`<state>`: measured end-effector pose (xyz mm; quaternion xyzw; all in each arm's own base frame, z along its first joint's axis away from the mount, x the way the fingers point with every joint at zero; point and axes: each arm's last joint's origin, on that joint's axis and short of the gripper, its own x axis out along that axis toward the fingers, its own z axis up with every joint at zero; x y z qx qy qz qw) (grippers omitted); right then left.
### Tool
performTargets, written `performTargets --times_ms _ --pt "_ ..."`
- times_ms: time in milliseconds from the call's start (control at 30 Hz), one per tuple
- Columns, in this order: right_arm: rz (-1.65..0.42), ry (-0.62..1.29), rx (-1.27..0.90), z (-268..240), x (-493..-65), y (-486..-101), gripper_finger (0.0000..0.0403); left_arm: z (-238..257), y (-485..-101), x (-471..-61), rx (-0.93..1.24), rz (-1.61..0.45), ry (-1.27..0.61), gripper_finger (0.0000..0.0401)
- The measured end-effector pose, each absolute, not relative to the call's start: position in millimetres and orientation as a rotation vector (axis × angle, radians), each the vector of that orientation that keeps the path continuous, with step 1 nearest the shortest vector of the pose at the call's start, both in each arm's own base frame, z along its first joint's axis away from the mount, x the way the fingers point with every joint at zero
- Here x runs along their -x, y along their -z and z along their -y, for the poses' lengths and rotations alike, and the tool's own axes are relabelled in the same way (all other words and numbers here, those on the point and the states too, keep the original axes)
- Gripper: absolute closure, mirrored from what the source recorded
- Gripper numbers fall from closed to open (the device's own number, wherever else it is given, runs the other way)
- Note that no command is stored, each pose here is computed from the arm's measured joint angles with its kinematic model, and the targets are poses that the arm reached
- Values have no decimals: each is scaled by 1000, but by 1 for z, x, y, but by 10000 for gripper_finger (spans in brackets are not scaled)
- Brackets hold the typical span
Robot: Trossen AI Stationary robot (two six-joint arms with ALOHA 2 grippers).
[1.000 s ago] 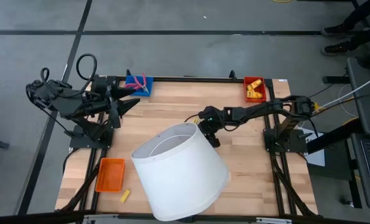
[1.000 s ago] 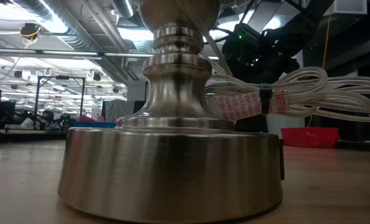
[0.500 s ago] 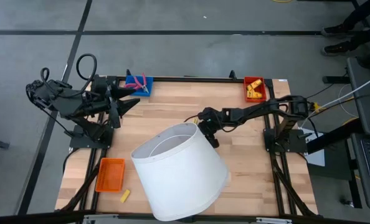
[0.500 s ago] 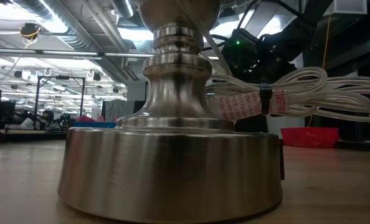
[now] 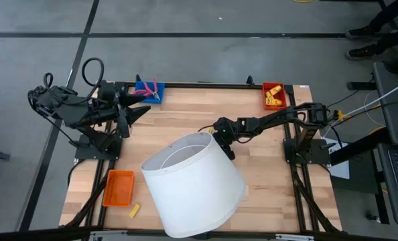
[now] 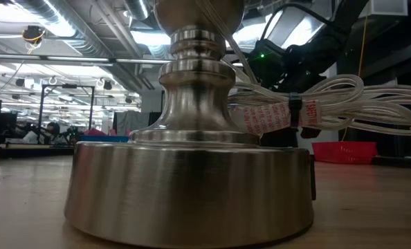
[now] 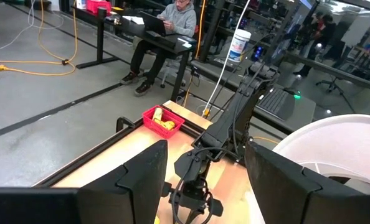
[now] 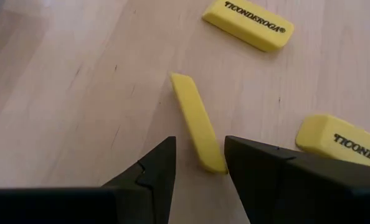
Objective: Pick & Place School Supplies
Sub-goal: Put the yellow eraser into the orange basket
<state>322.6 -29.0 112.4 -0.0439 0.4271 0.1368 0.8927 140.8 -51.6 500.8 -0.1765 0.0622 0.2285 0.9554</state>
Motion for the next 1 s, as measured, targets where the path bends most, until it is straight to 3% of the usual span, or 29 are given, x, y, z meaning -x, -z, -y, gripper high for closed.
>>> performTargets --times_ms 133,367,700,1000 --pt "-900 -218 112 31 -323 -112 285 52 -501 -141 359 -126 -463 189" --pt "-916 -112 51 33 -323 -112 381 52 -501 -141 354 -131 -455 189" --pt "-917 -38 -63 26 -322 -118 382 52 -501 -141 337 -135 -453 189" --pt "-784 139 -142 28 -309 -173 382 51 -501 -141 286 -140 -468 189"
